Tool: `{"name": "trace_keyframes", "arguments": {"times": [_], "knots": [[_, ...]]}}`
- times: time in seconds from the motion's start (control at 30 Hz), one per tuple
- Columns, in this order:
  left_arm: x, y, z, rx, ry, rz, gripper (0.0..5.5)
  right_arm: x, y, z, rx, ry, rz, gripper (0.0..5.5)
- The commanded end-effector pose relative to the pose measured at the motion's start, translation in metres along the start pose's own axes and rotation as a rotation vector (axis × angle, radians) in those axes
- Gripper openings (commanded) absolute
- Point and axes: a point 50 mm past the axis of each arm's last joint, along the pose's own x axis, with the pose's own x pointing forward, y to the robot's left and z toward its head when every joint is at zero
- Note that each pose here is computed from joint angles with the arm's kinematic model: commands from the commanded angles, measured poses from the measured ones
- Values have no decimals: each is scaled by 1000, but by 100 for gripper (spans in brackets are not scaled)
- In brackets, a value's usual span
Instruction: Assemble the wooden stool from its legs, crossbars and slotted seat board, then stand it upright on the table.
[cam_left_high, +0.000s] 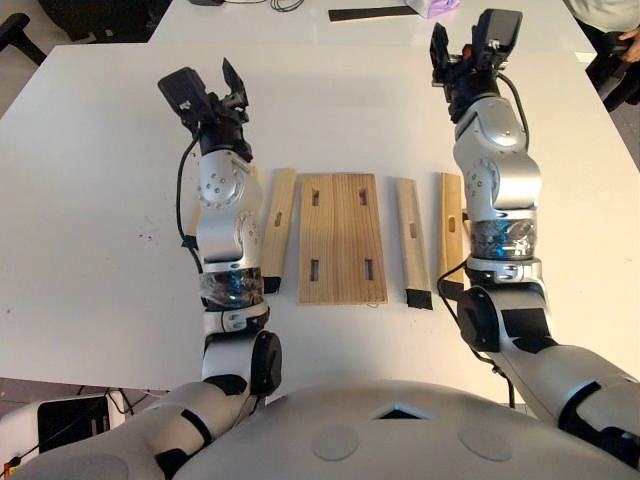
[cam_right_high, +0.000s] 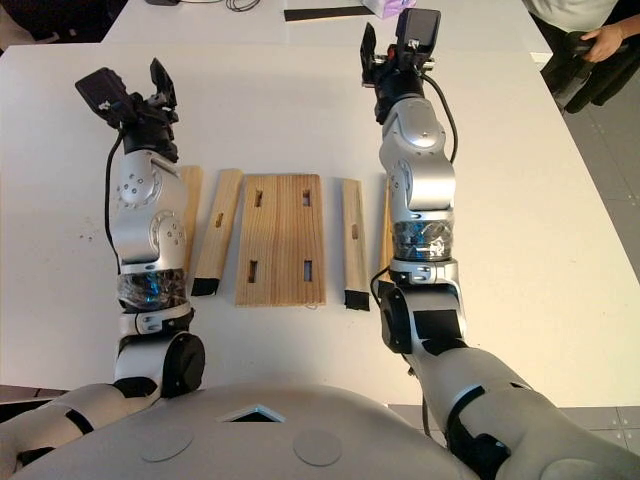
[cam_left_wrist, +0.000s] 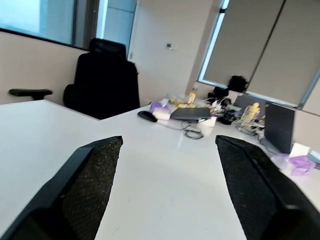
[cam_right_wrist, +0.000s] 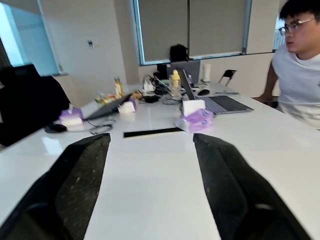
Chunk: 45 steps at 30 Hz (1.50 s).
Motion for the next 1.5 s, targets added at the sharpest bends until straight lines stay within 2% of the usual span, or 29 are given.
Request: {"name": "trace_keyframes", "arguments": {"times": [0.03,0.2,0.37,0.73,0.87,0.97,1.1,1.23,1.37,1.43,1.5], "knots": [[13,-11,5,16,-40,-42,345,3,3,-2,17,-9,-38,307],[21,-22,4,6,-35,-97,345,5,6,-9,25,-14,-77,307],[22,-20,0,-11,-8,-143,345,5,13,-14,69,-9,-77,307],[15,-31,-7,17,29,-240,345,-3,-4,-18,186,8,-233,307],[17,-35,-10,42,47,-226,345,-3,-5,-16,119,-26,-245,307],[22,-40,-11,49,69,-223,345,1,-4,-28,-4,71,-248,307],[28,-44,-12,81,75,-222,345,8,-2,-36,94,130,-269,307],[42,-39,-6,78,81,-217,345,11,7,-23,107,50,-221,307],[50,-29,7,74,68,-301,345,8,7,-21,122,21,-179,307],[49,-15,10,108,60,-318,345,4,7,-26,121,50,-163,307],[46,13,14,139,61,-303,345,2,8,-31,123,78,-151,307]]}}
